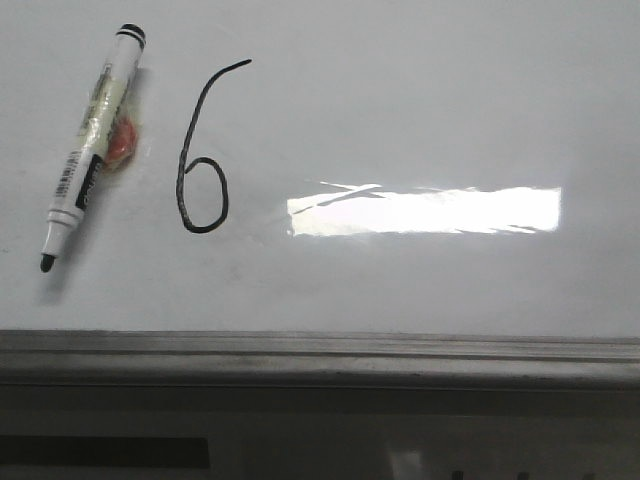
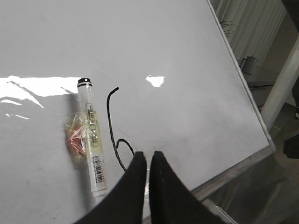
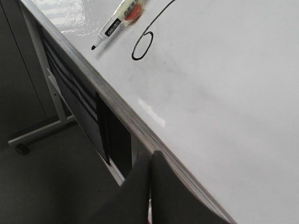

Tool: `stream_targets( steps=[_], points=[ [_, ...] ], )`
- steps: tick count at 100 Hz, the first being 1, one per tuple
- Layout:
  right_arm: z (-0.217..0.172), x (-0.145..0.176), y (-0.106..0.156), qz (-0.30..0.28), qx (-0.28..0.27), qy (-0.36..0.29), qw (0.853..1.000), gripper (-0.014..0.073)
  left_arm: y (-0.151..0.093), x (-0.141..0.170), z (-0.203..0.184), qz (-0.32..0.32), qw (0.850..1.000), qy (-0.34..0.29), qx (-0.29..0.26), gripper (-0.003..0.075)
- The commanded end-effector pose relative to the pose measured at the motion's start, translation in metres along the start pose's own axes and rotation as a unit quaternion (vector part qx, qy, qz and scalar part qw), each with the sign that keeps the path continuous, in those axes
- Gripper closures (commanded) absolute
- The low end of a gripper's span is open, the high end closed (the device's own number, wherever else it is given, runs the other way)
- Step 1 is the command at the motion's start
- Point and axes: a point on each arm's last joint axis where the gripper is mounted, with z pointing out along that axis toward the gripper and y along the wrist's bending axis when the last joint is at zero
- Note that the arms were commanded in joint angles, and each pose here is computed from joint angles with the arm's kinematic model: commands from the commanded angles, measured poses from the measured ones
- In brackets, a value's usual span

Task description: Write number 6 on whiteboard

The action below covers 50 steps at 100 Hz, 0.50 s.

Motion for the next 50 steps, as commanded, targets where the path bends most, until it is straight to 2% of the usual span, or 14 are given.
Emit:
stream_targets(
  steps=[1,34,50],
  points=[
    [-0.003,-0.014,-0.002,-0.009,0.007,-0.046,0.999,0.0659,-0.003,-0.015,0.0,0.001,0.999,-0.045,0.005,0.0741],
    [-0.003,-0.014,-0.002,-0.009,0.007,-0.046,0.999,0.0659,0.0,-0.005,-0.005,0.001,0.999,-0.051,0.003,0.0741],
    [-0.003,-0.014,-0.002,-0.009,0.007,-0.046,0.999,0.0659,0.009,0.009,-0.015,0.003,0.997,-0.071,-0.025,0.0741]
  ],
)
